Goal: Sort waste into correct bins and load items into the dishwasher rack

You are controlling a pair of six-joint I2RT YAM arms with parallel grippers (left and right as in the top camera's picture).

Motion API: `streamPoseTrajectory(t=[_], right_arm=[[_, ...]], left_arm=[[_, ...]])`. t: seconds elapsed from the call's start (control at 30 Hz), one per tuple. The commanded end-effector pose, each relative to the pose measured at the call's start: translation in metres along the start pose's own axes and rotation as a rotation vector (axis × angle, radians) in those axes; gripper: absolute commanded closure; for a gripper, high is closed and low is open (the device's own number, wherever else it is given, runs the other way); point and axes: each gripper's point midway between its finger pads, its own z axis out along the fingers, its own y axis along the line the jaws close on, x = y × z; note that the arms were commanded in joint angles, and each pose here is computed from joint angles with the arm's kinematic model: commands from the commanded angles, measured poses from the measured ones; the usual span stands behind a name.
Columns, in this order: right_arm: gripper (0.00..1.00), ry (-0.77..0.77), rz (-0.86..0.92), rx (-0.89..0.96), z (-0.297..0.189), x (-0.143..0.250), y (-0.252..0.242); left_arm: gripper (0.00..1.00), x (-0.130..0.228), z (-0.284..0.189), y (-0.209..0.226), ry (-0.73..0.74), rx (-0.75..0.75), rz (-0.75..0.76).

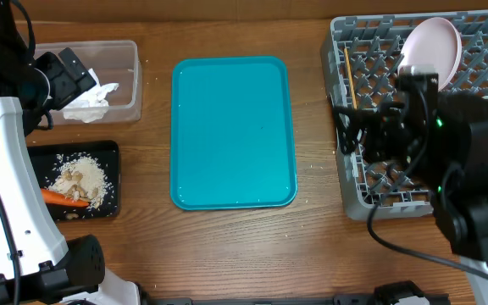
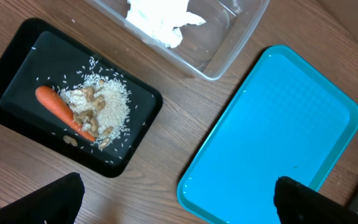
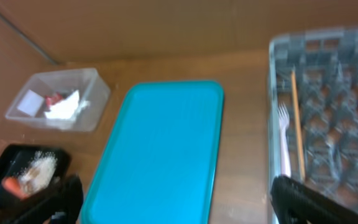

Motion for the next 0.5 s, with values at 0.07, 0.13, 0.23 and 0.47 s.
streamPoseTrajectory(t=[0.07, 0.13, 0.23, 0.47], right_arm=[[0.00, -0.086, -0.090, -0.049, 0.015, 0.067, -0.029], [0.00, -0.175, -0.093, -0.054, 0.017, 0.085, -0.036], [0.00, -0.335, -0.102, -0.065, 0.016, 0.101, -0.044], [0.00, -0.536, -0.071, -0.040, 0.015, 0.134, -0.066]], left_arm=[[0.00, -0.001, 0.000, 0.003, -0.003, -0.011, -0.014], [0.00, -0.001, 0.000, 0.003, -0.003, -0.011, -0.014], [0.00, -0.001, 0.000, 0.003, -0.003, -0.011, -0.014], [0.00, -0.001, 0.000, 0.003, -0.003, -0.011, -0.014]])
